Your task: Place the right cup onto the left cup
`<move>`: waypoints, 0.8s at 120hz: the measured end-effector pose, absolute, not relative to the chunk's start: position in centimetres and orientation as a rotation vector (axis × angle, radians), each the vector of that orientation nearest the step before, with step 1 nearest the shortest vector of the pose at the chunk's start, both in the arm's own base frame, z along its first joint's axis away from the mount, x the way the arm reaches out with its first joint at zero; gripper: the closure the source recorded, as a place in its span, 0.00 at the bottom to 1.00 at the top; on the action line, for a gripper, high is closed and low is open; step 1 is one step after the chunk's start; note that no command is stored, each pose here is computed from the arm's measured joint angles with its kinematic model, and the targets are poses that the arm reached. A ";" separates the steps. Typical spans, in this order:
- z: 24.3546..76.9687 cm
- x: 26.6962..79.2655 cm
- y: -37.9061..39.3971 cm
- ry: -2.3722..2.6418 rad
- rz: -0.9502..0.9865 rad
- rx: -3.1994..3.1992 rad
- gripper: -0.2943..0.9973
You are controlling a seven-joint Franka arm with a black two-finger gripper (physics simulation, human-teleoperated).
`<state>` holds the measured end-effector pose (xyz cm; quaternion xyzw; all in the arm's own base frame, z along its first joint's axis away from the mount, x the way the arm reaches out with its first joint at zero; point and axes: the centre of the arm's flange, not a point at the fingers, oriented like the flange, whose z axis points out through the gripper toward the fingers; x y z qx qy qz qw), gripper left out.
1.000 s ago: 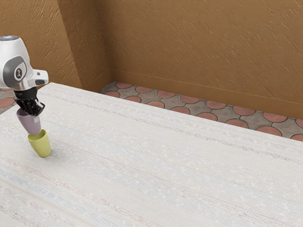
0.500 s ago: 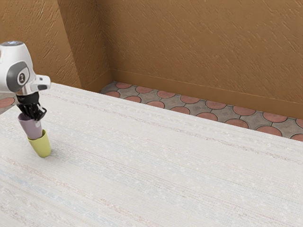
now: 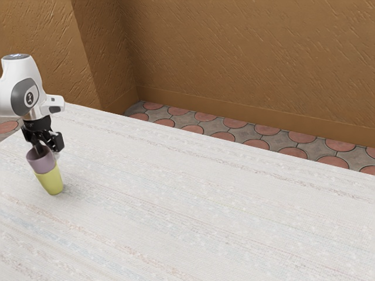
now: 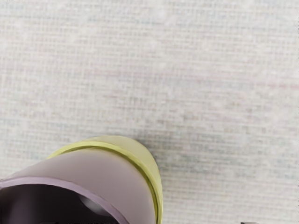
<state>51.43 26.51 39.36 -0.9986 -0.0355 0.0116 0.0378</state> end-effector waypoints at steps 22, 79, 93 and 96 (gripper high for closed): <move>42.8 50.8 25.8 -0.100 -0.025 -3.069 0.28; 50.4 56.3 18.2 0.107 -0.118 -3.101 0.23; 52.3 60.9 8.4 0.365 -0.138 -3.100 0.23; 52.8 61.3 7.4 0.386 -0.142 -3.100 0.23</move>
